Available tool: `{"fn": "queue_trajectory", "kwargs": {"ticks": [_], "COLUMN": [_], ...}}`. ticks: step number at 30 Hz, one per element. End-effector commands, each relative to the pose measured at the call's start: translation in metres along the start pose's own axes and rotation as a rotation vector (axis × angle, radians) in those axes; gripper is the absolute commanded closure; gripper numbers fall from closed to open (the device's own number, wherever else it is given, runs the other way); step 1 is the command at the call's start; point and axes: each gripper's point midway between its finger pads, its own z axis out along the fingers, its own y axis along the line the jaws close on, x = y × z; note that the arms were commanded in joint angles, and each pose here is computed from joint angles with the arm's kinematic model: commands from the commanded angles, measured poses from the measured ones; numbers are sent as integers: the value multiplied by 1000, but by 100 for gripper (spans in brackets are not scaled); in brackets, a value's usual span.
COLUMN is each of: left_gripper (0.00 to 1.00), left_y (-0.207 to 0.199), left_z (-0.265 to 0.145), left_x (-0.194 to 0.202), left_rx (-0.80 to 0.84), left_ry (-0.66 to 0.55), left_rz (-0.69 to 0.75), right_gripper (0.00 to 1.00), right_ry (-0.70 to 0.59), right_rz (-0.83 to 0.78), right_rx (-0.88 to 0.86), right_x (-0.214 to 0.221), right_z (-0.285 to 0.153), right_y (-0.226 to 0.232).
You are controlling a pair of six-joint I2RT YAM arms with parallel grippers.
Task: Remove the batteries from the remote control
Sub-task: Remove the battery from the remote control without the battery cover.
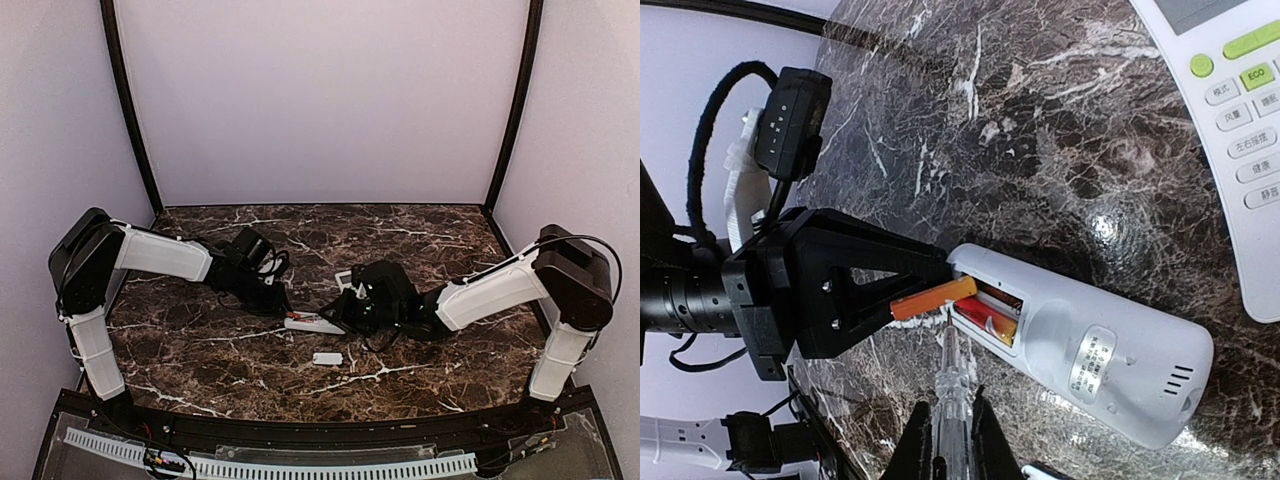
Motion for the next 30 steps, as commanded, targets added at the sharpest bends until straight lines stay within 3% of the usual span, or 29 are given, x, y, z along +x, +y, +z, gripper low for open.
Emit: {"fn": "queue_trajectory", "kwargs": {"ticks": [1,30], "left_gripper": [83,81], "left_y": [17,16], "left_z": [25,13], "left_x": [58,52], "left_rx": [-56,-57], "left_ry": [193,157], "left_rz": [-28,-40], "right_gripper": [100,100], "right_ry": [8,-202], "right_rz": [-19,-19], "right_rx": [-53,-22], "right_x": [-3,-36], "right_z": [8,-1], "right_y": [14,-1]}}
